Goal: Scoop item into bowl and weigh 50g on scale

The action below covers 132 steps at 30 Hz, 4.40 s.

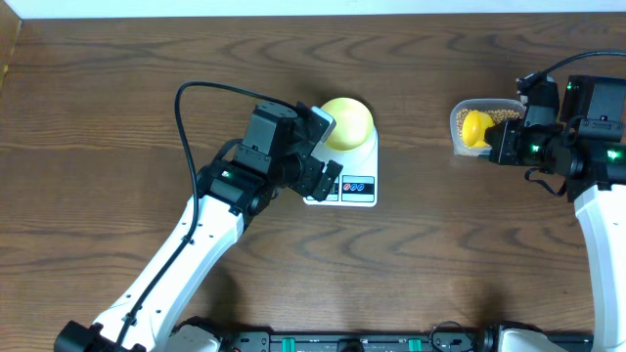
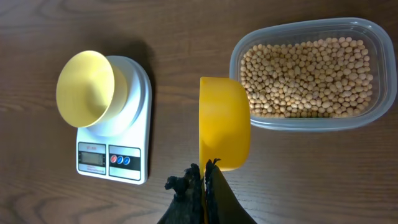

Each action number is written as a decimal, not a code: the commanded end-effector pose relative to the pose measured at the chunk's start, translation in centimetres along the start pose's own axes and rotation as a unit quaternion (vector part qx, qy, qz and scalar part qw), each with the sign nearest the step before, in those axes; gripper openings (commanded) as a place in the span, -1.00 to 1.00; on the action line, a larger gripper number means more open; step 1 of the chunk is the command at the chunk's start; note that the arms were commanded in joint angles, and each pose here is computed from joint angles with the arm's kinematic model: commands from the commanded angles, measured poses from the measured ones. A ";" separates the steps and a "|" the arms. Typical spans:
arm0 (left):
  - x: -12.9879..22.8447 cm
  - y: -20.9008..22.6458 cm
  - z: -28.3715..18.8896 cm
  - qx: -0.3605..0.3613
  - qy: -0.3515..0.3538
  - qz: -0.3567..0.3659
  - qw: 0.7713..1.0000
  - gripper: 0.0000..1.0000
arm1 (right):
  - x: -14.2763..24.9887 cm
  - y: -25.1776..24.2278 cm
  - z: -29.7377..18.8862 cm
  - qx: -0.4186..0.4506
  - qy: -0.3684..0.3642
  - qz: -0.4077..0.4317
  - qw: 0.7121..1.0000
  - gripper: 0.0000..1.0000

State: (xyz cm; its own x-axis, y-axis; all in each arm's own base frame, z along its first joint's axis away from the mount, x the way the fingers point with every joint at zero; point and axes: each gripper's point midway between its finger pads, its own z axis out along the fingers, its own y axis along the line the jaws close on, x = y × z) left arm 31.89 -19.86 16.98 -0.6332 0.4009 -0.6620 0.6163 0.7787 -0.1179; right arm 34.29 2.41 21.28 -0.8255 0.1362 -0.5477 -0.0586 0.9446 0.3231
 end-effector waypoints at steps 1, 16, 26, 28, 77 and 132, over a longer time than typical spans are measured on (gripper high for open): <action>-0.5 0.4 -2.5 -0.006 -0.024 0.027 0.999 0.95 | -0.3 0.3 -0.2 -0.002 -0.003 -0.009 1.000 -0.98; 4.1 1.1 -12.8 0.040 -0.056 0.109 0.992 0.95 | -0.3 0.4 -0.2 -0.003 -0.004 -0.010 1.000 -0.98; 5.9 0.7 -9.4 0.118 -0.008 0.141 0.983 0.95 | -0.1 0.4 -0.2 -0.003 0.000 -0.009 1.000 -0.98; 6.0 1.7 -8.5 0.106 0.006 0.116 0.988 0.95 | -0.1 0.4 -0.2 -0.003 0.000 -0.009 1.000 -0.98; 3.7 5.8 -6.4 0.029 -0.011 0.085 0.996 0.95 | -2.5 -0.3 -0.4 0.019 -0.047 -0.004 0.999 -0.98; 3.7 5.9 -6.4 0.029 -0.011 0.085 0.996 0.96 | -6.8 -6.2 1.1 0.195 0.112 0.023 0.974 -0.98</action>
State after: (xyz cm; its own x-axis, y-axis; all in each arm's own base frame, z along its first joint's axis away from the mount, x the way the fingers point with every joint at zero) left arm 30.25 -11.02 19.08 -0.4901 0.5158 -0.7027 0.7492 0.6613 -0.0371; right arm 40.46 -3.27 22.62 -0.9065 0.2471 -0.3424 0.2326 0.9690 0.0835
